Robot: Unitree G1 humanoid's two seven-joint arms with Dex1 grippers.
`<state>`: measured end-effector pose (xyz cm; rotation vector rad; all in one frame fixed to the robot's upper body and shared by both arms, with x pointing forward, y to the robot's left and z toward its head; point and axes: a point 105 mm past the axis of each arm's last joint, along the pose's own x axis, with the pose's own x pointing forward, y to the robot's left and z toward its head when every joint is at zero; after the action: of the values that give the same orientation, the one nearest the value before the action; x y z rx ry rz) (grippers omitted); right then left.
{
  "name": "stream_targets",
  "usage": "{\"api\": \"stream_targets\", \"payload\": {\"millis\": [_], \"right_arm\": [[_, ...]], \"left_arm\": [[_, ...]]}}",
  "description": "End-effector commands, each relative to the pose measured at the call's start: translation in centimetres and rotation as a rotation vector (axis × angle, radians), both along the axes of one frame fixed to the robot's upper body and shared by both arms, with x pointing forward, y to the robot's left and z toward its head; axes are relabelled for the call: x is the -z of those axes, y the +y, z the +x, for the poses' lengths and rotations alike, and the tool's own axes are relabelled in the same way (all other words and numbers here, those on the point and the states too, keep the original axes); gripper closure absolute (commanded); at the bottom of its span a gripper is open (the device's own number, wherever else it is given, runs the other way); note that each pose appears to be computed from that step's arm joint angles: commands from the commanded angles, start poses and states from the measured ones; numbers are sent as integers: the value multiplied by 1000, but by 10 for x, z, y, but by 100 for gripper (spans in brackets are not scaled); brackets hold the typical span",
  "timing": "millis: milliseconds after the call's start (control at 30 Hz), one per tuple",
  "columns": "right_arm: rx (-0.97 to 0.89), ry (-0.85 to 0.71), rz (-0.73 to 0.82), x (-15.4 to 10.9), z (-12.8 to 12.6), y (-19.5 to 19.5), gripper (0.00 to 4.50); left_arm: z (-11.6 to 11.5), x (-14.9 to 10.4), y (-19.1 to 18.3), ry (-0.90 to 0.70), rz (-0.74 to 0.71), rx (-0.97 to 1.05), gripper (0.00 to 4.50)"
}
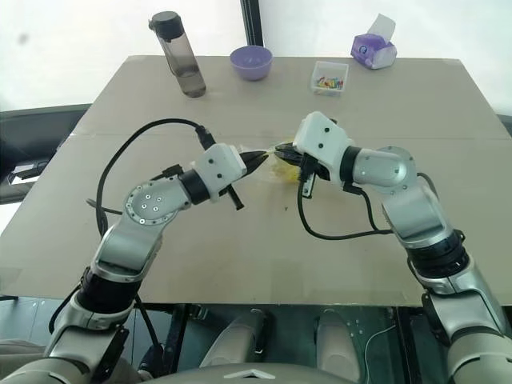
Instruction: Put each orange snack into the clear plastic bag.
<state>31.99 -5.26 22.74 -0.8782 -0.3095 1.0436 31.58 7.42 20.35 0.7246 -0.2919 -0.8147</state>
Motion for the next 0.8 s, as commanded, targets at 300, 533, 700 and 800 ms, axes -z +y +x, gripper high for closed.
{"api": "stream_targets", "payload": {"millis": [300,533,700,800], "right_arm": [[-47,-60,-6,-13,-8,7,446],[-26,-53,13,-14,-6,2,334],[67,146,236,-6,-10,-24,334],[138,294,244,27,-21,-49,326]], "left_arm": [[-10,-15,-6,-92,11,40,450],[-7,-14,-3,-83,-10,20,450],[-3,20,37,34,-69,-110,450],[-11,38,44,93,-80,-119,382]]}}
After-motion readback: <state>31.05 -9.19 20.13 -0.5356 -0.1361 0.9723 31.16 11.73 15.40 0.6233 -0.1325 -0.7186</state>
